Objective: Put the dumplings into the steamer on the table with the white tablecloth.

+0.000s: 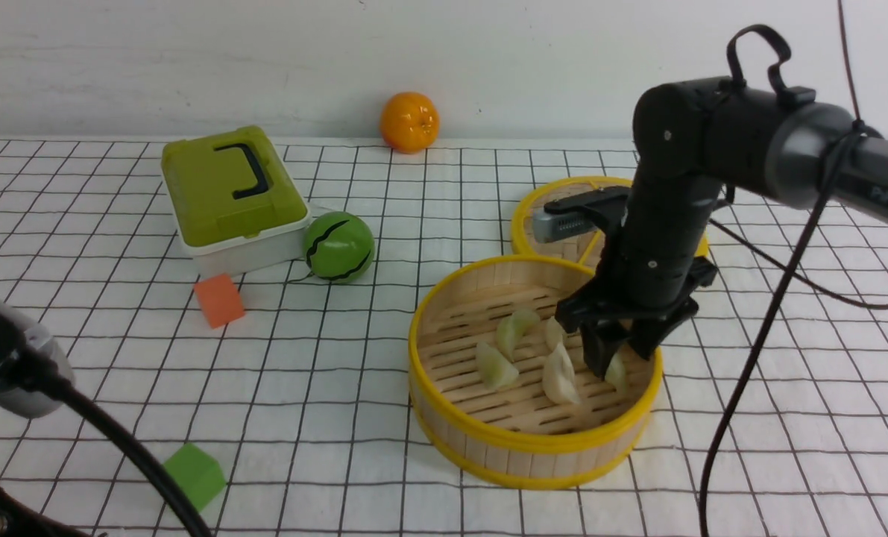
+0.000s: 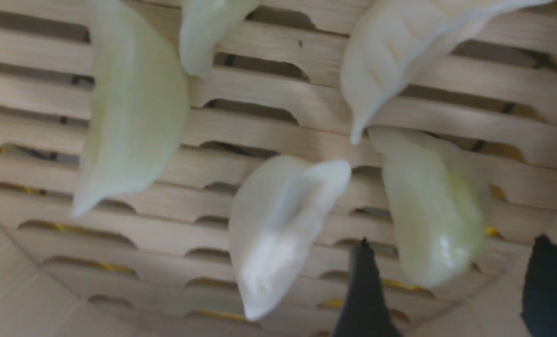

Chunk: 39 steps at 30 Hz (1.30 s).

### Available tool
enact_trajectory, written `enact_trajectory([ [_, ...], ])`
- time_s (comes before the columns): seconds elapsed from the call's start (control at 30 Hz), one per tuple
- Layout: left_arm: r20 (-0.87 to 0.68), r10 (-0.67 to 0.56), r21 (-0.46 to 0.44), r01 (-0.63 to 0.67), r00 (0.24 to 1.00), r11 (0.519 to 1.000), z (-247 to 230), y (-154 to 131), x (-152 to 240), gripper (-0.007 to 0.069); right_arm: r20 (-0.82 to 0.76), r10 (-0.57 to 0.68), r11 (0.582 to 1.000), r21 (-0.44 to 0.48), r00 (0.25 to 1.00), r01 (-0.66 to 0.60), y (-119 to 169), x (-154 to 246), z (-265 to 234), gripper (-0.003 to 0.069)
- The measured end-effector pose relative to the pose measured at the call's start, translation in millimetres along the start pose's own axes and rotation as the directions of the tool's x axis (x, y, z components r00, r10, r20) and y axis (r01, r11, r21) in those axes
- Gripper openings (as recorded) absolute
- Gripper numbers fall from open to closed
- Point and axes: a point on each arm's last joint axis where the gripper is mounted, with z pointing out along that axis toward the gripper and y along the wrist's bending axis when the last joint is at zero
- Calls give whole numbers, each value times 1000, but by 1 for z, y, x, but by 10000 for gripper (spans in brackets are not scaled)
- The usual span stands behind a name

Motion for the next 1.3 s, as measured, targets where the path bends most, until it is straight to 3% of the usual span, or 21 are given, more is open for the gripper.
enact_trajectory([
  [0.3, 58, -81, 0, 81, 995, 997, -6, 10, 60, 183, 279, -79, 992, -68, 957, 102, 24, 33, -122, 424],
  [0.5, 286, -156, 52, 147, 946, 988, -16, 17, 100, 188, 420, -156, 964, -133, 894, 231, 42, 75, -180, 326],
  [0.63, 462, -176, 111, 140, 869, 984, -30, 19, 108, 193, 454, -204, 930, -187, 867, 317, 53, 114, -192, 233],
  [0.73, 506, -180, 127, 134, 844, 983, -35, 19, 109, 197, 507, -220, 913, -193, 833, 359, 57, 137, -198, 188],
  [0.97, 520, -183, 131, 133, 834, 982, -36, 19, 109, 200, 708, -238, 905, -87, 665, 417, 60, 212, -206, 84],
  [1.2, 520, -183, 131, 133, 834, 982, -36, 19, 109, 201, 853, -220, 928, 33, 473, 372, 55, 275, -201, 70],
  [1.3, 520, -183, 131, 133, 834, 982, -36, 19, 109, 202, 870, -220, 931, 51, 442, 362, 55, 294, -197, 72],
])
